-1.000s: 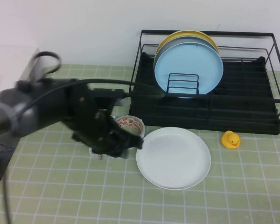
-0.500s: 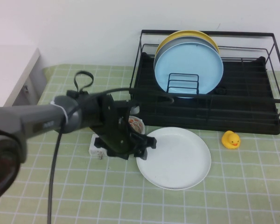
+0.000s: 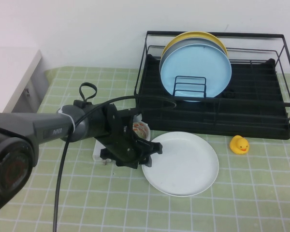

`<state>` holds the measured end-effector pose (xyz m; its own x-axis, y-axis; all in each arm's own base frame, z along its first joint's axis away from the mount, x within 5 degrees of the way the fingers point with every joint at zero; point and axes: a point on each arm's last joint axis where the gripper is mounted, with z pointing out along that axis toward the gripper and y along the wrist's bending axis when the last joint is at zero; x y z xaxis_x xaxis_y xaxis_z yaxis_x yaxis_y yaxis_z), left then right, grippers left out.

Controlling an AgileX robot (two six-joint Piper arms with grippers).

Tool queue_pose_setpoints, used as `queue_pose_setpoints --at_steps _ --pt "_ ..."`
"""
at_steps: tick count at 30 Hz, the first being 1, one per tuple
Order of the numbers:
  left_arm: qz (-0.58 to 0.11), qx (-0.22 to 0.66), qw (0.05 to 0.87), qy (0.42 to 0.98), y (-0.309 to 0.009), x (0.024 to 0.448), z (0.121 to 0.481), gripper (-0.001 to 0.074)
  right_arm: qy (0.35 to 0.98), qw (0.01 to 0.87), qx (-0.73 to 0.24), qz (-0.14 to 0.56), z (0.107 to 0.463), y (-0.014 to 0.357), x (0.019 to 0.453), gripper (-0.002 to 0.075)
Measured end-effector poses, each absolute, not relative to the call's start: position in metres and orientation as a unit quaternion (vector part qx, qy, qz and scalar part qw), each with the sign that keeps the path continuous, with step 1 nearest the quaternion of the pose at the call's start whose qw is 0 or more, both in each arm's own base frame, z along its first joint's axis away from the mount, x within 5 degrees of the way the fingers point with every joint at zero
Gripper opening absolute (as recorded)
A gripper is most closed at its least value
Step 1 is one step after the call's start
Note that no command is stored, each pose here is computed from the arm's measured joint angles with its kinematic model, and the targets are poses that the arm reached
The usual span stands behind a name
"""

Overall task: Place plate on rack
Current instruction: Pick up the plate from the table

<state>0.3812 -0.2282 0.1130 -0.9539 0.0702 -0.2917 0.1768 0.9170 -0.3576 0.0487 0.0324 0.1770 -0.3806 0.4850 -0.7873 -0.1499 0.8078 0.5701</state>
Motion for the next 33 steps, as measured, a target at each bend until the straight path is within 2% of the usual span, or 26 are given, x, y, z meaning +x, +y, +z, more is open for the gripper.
queue_pose_setpoints --at_steps 2,5,8,18,28,30,33 --pt "-0.191 0.065 0.138 0.97 -0.227 0.382 0.112 0.0253 0.778 0.546 0.108 0.291 0.177 0.032 0.049 0.0" --pt "-0.187 0.079 0.141 0.969 -0.227 0.382 0.11 0.0102 0.778 0.546 0.108 0.291 0.177 0.032 0.049 0.0" --pt "-0.188 0.085 0.142 0.968 -0.227 0.382 0.11 0.0032 0.778 0.546 0.108 0.291 0.177 0.032 0.049 0.0" --pt "-0.199 0.091 0.116 0.969 -0.229 0.378 0.117 0.0006 0.778 0.546 0.108 0.291 0.177 0.032 0.049 0.0" --pt "-0.334 0.128 0.157 0.92 -0.224 0.378 0.182 0.0004 0.778 0.511 0.144 0.337 0.189 0.036 0.052 0.0" --pt "-0.355 0.143 0.183 0.906 -0.224 0.374 0.198 0.0004 0.787 0.5 0.132 0.338 0.206 0.038 0.056 0.0019" --pt "-0.387 0.161 0.225 0.88 -0.221 0.36 0.226 0.0004 0.808 0.478 0.095 0.331 0.239 0.041 0.07 0.0115"
